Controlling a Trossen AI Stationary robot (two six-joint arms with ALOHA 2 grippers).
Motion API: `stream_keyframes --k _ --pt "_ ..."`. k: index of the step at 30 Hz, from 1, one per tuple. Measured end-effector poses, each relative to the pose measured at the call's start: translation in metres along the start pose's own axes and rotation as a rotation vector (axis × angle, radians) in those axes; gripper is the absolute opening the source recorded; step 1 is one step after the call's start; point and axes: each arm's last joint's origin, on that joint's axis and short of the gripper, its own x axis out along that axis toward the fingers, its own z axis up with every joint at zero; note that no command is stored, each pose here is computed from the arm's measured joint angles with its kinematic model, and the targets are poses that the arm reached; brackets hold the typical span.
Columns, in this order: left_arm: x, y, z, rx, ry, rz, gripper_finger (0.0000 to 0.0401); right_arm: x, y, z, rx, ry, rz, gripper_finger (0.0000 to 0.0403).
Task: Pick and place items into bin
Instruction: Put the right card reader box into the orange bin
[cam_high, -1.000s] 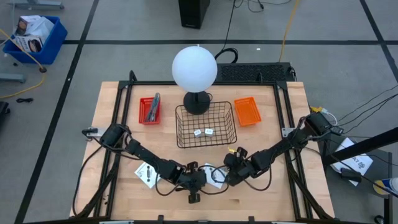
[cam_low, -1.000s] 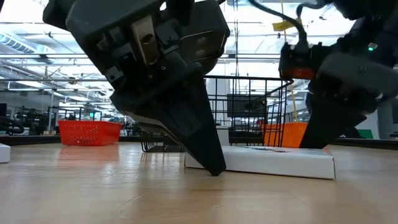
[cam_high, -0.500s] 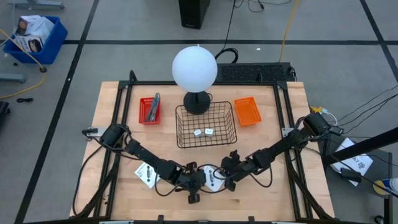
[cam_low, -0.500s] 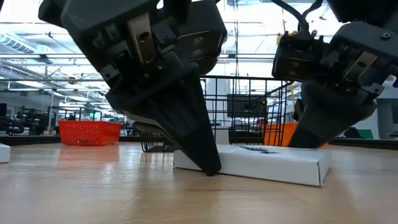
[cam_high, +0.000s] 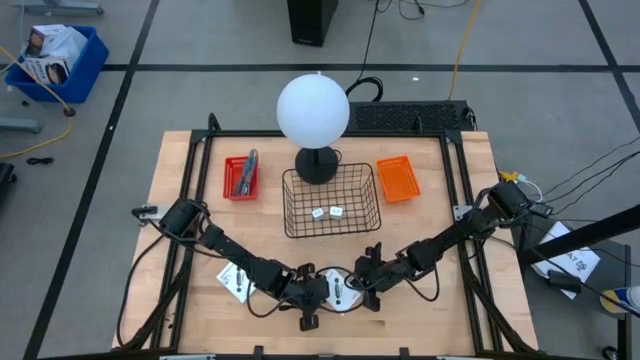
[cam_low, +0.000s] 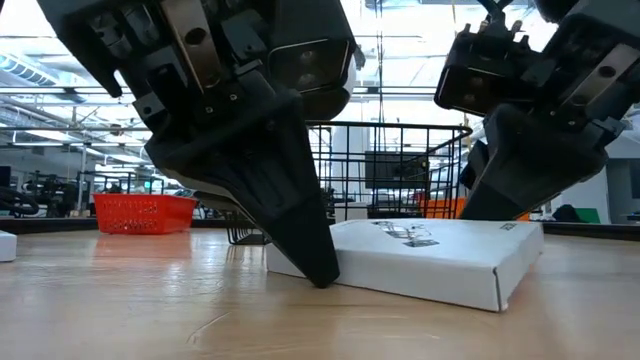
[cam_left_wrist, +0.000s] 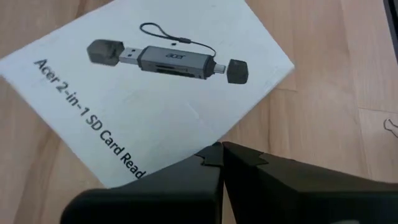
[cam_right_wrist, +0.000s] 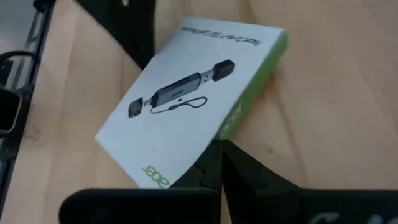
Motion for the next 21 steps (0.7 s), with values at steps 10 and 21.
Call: stream_keyframes --k 10,21 --pt "0.000 0.000 0.000 0.005 0.000 0.000 0.0024 -0.004 0.019 0.008 -0.040 -0.074 0.171 0.0000" --pt "0.003 0.001 0.006 -0.016 -0.080 0.003 0.0020 -0.003 0.012 0.008 -0.010 -0.111 0.040 0.0000"
